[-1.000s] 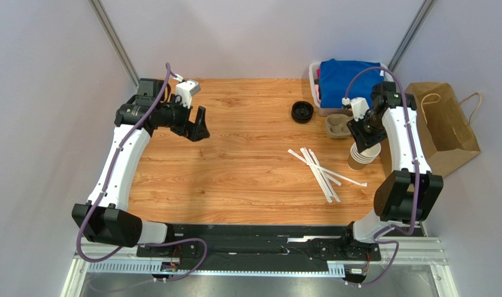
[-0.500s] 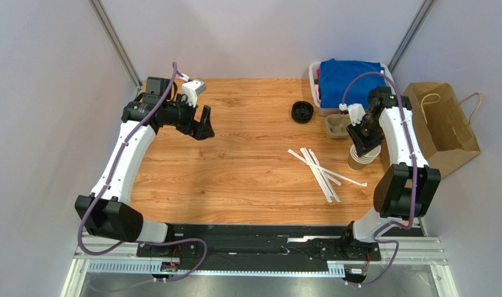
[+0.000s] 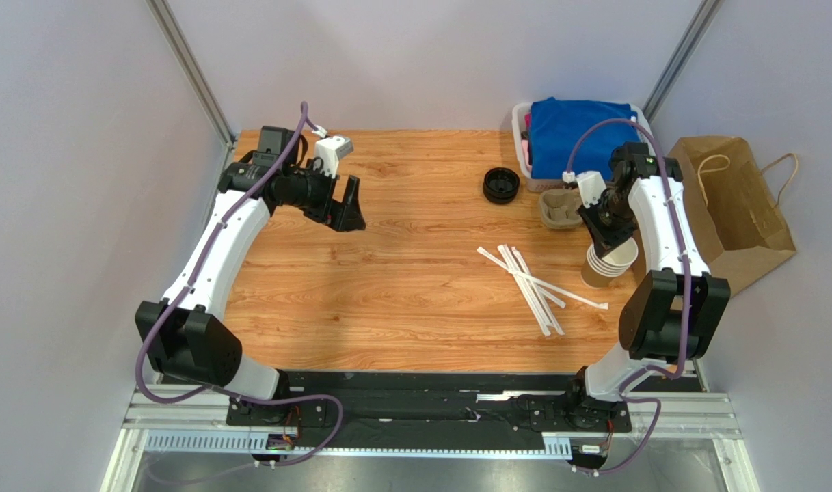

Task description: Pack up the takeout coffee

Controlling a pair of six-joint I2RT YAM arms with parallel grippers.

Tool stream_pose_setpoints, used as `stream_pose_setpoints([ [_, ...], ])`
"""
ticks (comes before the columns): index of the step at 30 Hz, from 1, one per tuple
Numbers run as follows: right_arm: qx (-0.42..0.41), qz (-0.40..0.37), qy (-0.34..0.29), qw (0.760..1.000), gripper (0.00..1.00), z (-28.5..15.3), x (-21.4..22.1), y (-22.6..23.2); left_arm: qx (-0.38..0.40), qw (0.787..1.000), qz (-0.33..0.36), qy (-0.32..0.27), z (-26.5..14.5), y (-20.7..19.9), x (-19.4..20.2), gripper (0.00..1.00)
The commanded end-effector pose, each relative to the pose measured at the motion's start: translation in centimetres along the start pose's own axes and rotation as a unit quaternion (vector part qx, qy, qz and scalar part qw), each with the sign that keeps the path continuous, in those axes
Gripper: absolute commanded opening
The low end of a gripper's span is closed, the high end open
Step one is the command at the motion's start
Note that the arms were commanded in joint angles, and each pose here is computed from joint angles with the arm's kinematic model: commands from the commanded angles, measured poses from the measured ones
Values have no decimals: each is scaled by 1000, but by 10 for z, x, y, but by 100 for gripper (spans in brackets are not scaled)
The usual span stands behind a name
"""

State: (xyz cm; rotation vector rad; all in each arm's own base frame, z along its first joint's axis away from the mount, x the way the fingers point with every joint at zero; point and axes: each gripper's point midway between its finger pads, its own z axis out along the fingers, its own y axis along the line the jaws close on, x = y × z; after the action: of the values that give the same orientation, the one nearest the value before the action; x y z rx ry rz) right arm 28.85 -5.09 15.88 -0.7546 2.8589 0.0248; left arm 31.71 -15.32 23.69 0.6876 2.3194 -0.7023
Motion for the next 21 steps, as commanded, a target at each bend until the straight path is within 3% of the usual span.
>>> stream_pose_setpoints([
  [1,31,-1,-27,999,0,-30,-2,-4,21,1000,8,-20,6,-9,-19,99],
  [21,82,-6,-65,995,0,-77,-9,-8,41,999,0,-7,37,-20,-28,99],
])
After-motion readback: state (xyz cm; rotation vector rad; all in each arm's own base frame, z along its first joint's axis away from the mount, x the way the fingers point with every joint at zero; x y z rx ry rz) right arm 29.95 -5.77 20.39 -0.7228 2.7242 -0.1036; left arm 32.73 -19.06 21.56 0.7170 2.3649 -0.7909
